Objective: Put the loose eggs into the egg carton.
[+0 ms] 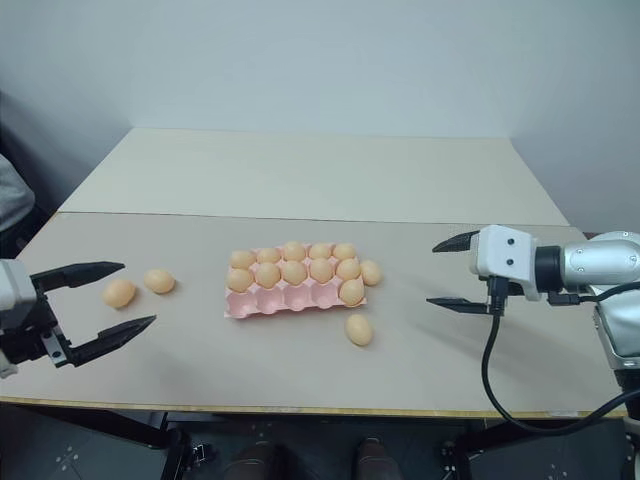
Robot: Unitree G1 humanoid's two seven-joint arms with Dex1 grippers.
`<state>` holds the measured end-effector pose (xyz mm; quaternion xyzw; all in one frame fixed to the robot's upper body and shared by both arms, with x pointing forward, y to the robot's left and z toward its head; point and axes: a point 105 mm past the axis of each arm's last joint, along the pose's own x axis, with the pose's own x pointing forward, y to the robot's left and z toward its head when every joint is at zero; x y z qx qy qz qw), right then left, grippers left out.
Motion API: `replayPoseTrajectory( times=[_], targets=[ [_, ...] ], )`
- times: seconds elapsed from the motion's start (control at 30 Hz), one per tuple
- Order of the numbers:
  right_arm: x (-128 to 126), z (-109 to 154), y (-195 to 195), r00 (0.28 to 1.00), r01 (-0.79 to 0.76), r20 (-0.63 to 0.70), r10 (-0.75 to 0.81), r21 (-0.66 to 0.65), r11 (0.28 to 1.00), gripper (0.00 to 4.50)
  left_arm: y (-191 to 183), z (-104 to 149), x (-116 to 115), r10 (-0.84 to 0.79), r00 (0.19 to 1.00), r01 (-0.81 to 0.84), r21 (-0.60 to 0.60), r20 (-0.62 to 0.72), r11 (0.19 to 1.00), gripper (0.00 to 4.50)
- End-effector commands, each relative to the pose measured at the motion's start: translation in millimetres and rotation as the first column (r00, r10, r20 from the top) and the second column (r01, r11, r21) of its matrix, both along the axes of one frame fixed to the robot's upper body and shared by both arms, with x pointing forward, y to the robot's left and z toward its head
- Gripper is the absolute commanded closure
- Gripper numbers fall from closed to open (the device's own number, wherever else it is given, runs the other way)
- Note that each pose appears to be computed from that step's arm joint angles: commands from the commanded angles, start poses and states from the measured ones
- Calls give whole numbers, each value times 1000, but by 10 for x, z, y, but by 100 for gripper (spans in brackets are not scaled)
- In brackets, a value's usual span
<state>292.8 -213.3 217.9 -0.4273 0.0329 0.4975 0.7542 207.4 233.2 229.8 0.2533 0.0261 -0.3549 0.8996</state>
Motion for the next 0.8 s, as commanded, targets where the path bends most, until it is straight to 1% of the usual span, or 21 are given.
replayPoseTrajectory(
  times=[0.03, 0.13, 0.37, 0.53, 0.8],
  targets=[
    [-40, 171, -30, 998, 4, 57, -4, 6, 1000, 0, -6, 50, -5, -3, 1000, 3, -4, 18, 1000, 5],
    [-38, 170, -32, 999, 7, 53, -7, 7, 1000, 0, -15, 92, 12, 5, 998, -5, 5, 70, 1000, 5],
    [-23, 146, -51, 999, 37, 24, -37, 10, 999, 0, -8, 36, 17, -6, 999, 5, 33, 46, 999, 5],
    [-28, 131, -61, 999, 47, 18, -47, 11, 999, 0, -12, 41, 40, -18, 999, 16, 38, 43, 999, 5],
    [5, 148, -113, 997, 79, 12, -79, 23, 997, 0, -125, 23, 59, -70, 996, 70, 14, 45, 997, 5]
  ],
)
